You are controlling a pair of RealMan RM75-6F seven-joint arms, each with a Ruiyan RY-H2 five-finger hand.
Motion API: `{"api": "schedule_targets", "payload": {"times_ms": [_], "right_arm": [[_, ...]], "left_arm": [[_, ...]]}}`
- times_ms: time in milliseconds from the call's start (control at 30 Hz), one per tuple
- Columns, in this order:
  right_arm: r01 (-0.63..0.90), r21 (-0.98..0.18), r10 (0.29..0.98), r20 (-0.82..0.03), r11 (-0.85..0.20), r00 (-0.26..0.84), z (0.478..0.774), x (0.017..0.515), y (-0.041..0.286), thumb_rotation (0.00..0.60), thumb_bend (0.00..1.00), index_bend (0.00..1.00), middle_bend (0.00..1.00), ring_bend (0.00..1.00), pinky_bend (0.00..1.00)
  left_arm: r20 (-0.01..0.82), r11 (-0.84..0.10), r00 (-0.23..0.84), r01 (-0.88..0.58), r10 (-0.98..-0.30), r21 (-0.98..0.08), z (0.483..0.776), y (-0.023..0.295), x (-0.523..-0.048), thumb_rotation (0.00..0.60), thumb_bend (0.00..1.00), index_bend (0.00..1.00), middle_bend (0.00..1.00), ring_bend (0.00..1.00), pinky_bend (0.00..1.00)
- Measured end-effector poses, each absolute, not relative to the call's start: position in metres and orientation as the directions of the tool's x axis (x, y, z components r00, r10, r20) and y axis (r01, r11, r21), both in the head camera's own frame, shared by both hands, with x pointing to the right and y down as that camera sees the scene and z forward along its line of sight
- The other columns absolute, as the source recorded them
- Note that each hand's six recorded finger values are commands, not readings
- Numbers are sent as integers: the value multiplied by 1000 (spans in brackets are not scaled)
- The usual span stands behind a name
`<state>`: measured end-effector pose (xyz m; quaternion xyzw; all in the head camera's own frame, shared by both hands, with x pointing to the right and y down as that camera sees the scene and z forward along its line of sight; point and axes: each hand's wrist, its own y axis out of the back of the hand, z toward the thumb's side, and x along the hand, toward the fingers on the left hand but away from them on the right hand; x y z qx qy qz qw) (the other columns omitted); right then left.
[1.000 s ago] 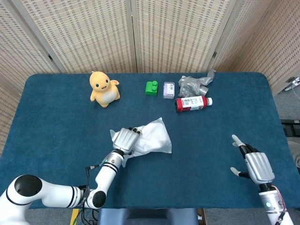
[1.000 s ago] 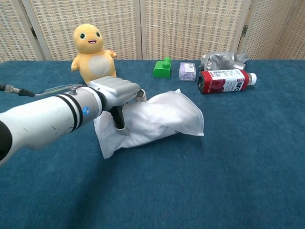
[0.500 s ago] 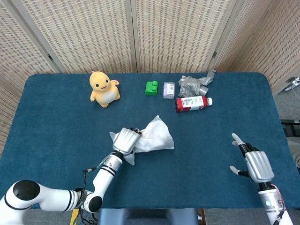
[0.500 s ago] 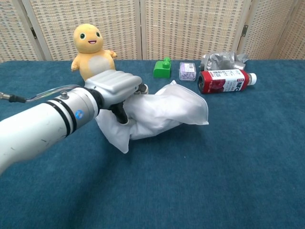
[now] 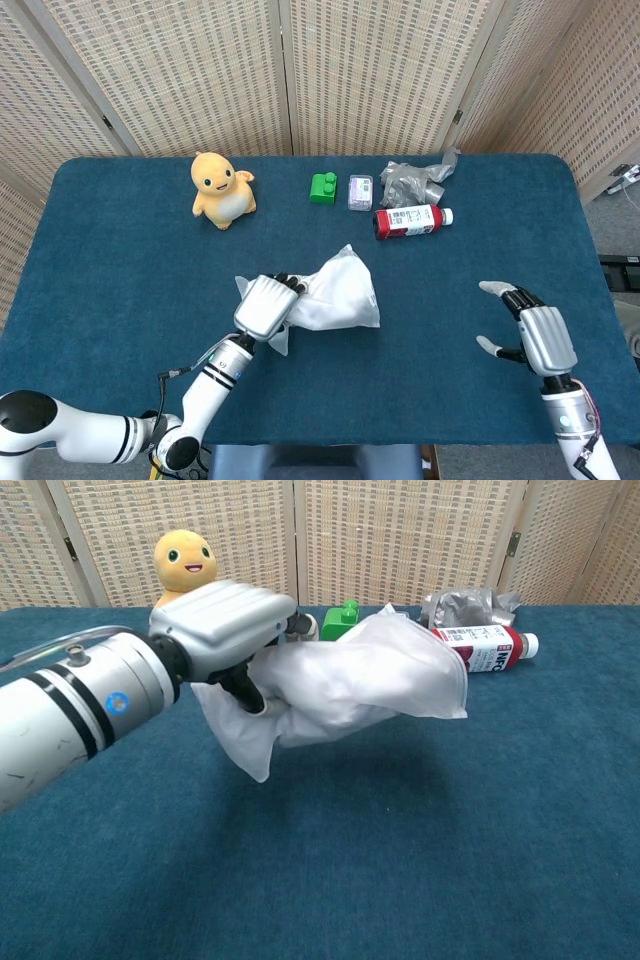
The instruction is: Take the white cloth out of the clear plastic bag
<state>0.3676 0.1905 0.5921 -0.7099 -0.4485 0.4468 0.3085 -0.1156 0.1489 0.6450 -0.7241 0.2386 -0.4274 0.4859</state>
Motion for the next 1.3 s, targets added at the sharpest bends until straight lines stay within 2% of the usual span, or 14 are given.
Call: {"api": "schedule_targets", "payload": {"times_ms": [167,267,800,1300], "right_arm": [[435,-814,922,-313,-384,228,589,349,175,600,30,493,283,242,324],[455,-805,922,-299,-381,244,590,337,168,600,36,524,276,230,312],[489,-765,901,-289,-420,323,605,277,139,600,39,528,252,202,305],[478,-751,879,-291,-455,378,614,238,129,600,40,528,252,201,305]], "left_arm": [[361,-387,538,70,-761,-919,631,151,-112,600,429,414,440,438,646],[352,-383,539,58,-765,-922,625,151,-111,600,429,412,440,438,647],[334,-397,538,-1,-774,-918,608,149,-110,600,429,408,440,436,647],[326,-406,541,-30,-775,-914,606,153,-106,600,429,407,440,436,648]]}}
